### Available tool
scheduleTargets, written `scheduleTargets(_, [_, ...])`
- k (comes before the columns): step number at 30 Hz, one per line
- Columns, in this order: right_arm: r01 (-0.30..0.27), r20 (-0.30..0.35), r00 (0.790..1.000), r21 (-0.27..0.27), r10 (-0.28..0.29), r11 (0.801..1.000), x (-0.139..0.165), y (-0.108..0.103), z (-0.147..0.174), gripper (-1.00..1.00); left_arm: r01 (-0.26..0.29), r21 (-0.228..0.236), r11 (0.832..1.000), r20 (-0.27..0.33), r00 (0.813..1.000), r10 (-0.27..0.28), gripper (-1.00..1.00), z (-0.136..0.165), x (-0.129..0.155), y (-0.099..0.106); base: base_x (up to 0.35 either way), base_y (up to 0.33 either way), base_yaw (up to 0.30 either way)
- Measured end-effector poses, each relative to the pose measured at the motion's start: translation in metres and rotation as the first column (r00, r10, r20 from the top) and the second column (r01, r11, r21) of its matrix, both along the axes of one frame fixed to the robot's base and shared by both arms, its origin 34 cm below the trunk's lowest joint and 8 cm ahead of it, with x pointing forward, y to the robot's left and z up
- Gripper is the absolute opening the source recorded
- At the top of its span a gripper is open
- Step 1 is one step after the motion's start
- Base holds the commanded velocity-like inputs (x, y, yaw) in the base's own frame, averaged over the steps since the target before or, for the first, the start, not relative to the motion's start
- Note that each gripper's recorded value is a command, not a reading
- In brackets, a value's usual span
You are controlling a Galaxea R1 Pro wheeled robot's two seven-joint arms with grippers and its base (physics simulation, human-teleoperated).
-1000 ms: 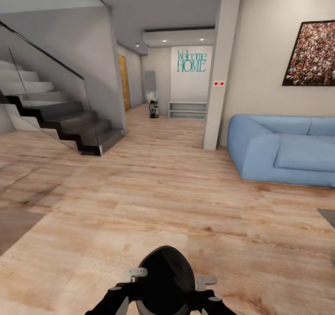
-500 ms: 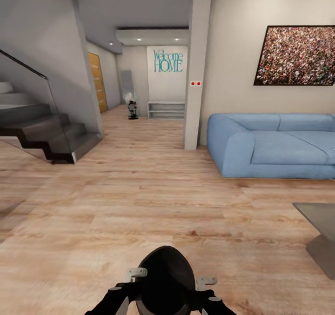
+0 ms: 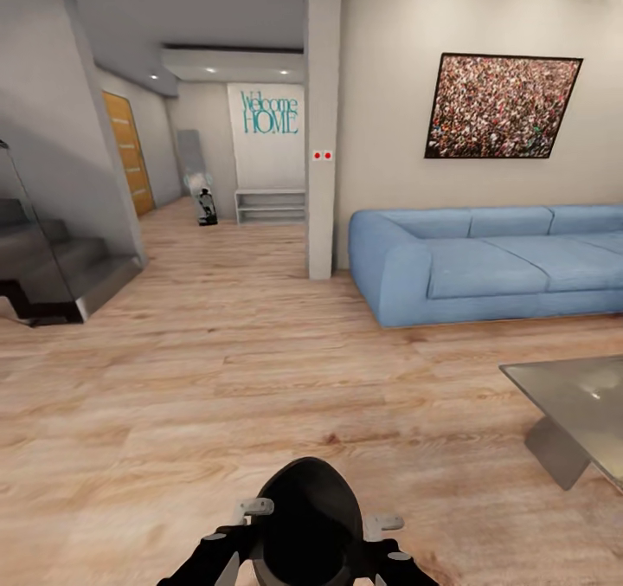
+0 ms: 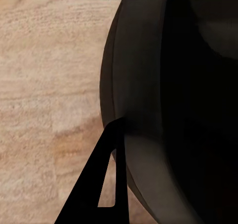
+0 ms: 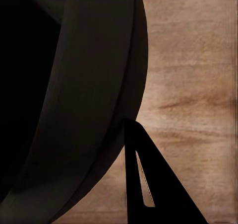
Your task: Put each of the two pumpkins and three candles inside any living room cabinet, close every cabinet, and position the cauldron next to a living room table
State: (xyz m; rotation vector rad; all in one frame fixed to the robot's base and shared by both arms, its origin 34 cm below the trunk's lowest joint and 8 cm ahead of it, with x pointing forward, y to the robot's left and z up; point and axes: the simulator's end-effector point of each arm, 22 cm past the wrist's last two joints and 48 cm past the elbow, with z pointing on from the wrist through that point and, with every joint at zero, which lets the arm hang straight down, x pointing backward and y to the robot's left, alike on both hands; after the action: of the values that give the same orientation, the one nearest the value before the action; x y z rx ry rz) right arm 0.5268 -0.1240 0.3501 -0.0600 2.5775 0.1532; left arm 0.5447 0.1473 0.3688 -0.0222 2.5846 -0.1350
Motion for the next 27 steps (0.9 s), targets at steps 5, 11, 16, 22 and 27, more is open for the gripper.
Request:
scheduleTargets(5, [0.000, 0.001, 1.000, 0.000, 0.000, 1.000, 0.0003, -0.0002, 0.0003, -1.00, 0.000, 0.000, 1.000, 0.001, 1.000, 0.000, -1.00, 0.0004, 0.0002, -0.0002, 0.004, 0.000, -0.279])
scheduleTargets(11, [0.000, 0.003, 1.000, 0.000, 0.000, 1.000, 0.0009, -0.0002, 0.0012, -1.00, 0.000, 0.000, 1.000, 0.003, 1.000, 0.000, -1.00, 0.0013, 0.0007, -0.0002, 0.000, 0.000, -0.279])
scheduleTargets(16, [-0.001, 0.005, 1.000, 0.000, 0.001, 1.000, 0.0013, -0.0001, 0.0019, -1.00, 0.000, 0.000, 1.000, 0.005, 1.000, 0.000, -1.00, 0.0020, 0.0011, -0.0001, 0.000, 0.000, -0.279])
scheduleTargets(22, [0.000, 0.007, 1.000, 0.000, 0.000, 1.000, 0.0019, 0.0001, 0.0029, -1.00, 0.000, 0.000, 1.000, 0.007, 1.000, 0.000, -1.00, 0.0030, 0.0017, 0.0001, 0.000, 0.010, -0.279])
scheduleTargets(27, [0.000, 0.009, 1.000, 0.000, 0.000, 1.000, 0.0024, 0.0001, 0.0037, -1.00, 0.000, 0.000, 1.000, 0.009, 1.000, 0.000, -1.00, 0.0038, 0.0022, 0.0001, 0.000, 0.133, -0.279])
